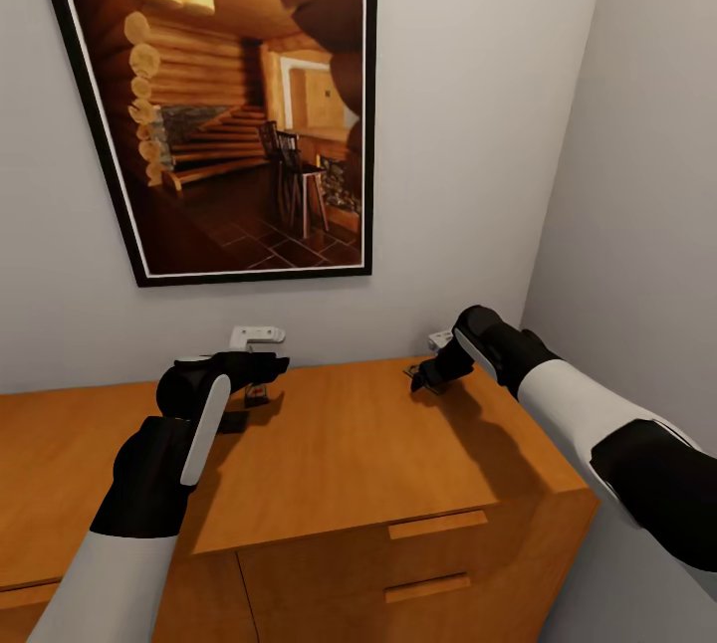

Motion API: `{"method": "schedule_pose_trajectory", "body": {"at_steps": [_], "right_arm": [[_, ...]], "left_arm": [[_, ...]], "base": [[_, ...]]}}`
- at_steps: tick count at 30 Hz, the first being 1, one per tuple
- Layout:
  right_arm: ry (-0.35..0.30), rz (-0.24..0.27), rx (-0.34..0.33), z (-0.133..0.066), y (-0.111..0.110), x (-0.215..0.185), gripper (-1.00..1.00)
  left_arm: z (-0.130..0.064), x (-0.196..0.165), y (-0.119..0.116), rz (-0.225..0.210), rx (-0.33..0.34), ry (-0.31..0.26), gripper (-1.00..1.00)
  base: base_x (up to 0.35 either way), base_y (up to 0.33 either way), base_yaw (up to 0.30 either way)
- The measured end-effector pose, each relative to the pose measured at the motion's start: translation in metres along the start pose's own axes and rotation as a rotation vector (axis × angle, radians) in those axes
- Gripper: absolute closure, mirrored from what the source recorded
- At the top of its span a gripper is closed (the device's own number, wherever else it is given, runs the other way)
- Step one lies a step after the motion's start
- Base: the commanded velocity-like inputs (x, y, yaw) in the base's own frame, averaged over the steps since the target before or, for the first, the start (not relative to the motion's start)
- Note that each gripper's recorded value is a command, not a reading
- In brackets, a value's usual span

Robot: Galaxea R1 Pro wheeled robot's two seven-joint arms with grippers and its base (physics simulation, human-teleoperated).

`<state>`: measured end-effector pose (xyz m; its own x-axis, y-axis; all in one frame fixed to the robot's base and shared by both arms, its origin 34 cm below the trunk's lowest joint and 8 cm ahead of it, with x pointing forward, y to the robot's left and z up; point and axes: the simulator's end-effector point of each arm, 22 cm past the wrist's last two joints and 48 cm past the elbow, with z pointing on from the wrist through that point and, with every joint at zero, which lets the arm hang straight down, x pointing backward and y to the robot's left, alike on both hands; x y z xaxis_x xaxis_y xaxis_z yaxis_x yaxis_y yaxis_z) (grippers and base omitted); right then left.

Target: Take the four mousetraps from the cabinet in the bathroom and place them on the bathroom floor. Make sure all four end up on the same floor surface, and ensure that at least two of them are either under or directly next to the same bathroom sink.

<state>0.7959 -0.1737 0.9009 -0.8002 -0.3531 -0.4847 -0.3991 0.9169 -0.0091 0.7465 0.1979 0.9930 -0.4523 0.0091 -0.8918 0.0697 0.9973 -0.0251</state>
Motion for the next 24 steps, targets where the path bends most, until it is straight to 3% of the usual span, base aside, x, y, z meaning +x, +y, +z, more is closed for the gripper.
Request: {"method": "schedule_pose_trajectory", "body": {"at_steps": [23, 24], "right_arm": [[0.008, 0.015, 0.009, 0.0012, -0.0097, 0.0053, -1.00], [0.008, 0.015, 0.009, 0.0012, -0.0099, 0.0054, 1.00]], "left_arm": [[0.0000, 0.0000, 0.0005, -0.001, -0.001, 0.000, -1.00], [0.0000, 0.0000, 0.0006, -0.001, -0.001, 0.000, -1.00]], "base": [[0.000, 0.000, 0.000], [0.000, 0.000, 0.000]]}}
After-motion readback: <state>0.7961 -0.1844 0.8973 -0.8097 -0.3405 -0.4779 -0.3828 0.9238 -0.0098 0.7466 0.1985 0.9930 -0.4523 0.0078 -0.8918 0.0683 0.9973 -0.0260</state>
